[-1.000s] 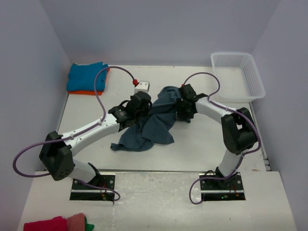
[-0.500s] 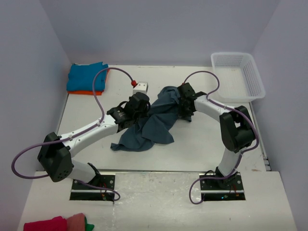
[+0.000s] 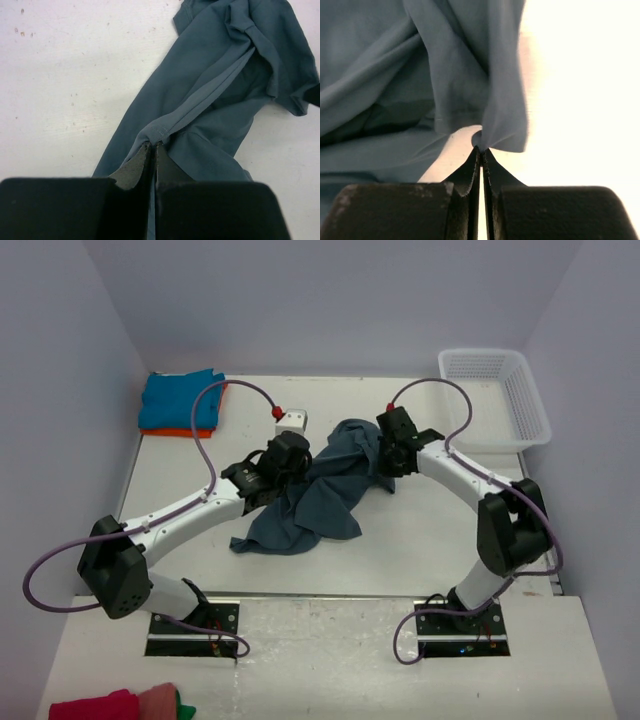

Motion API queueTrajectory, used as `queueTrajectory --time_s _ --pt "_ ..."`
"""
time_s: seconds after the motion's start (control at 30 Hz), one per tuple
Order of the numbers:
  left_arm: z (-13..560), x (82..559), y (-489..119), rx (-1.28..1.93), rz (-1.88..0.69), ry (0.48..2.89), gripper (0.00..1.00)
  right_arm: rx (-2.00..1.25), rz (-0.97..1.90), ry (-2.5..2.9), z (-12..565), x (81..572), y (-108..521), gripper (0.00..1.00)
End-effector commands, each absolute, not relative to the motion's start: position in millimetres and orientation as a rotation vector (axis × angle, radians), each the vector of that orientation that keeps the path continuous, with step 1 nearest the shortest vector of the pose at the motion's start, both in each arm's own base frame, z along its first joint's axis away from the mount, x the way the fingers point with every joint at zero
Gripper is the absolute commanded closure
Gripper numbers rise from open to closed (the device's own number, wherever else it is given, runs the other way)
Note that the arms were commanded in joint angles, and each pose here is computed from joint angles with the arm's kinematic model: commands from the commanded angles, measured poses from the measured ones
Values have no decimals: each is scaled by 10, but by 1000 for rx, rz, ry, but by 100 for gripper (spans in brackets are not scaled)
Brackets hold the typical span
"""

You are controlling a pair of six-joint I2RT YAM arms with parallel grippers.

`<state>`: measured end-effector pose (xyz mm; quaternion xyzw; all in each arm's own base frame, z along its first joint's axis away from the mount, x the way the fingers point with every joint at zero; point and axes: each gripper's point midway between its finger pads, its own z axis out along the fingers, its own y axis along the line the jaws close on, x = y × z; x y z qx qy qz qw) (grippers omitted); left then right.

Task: Fold and stack the t-shirts
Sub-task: Flatten out the tshirt

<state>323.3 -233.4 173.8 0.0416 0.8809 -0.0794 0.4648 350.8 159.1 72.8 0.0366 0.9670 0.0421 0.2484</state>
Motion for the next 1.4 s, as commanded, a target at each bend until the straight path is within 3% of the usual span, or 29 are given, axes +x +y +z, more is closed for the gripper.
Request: queueTrajectory --time_s 0.0,0.2,0.37,0.63,0.77,0.97,1.17,1.37 --pt "1938 3276 -2250 73 -183 2115 100 142 69 2471 1333 3558 1424 100" --pt "2370 3183 -1972 20 -123 2058 100 130 -56 2263 2294 3775 1130 100" --pt "3135 3018 -1471 -84 -44 1923 100 181 -78 2058 3334 3936 748 100" --pt "4058 2581 -699 -216 62 1776 100 174 -2 1792 4712 3824 421 100" --pt "4487 2347 -318 -278 117 1700 100 122 64 1684 5331 3593 461 100" --pt "5070 2008 102 -336 104 1589 100 94 195 1589 5672 3139 533 100" --pt "5410 1785 32 -224 -118 1500 100 21 338 1507 5886 2611 654 100" --pt "5692 1485 -179 -93 -395 1413 100 -39 423 1274 6385 1608 552 100"
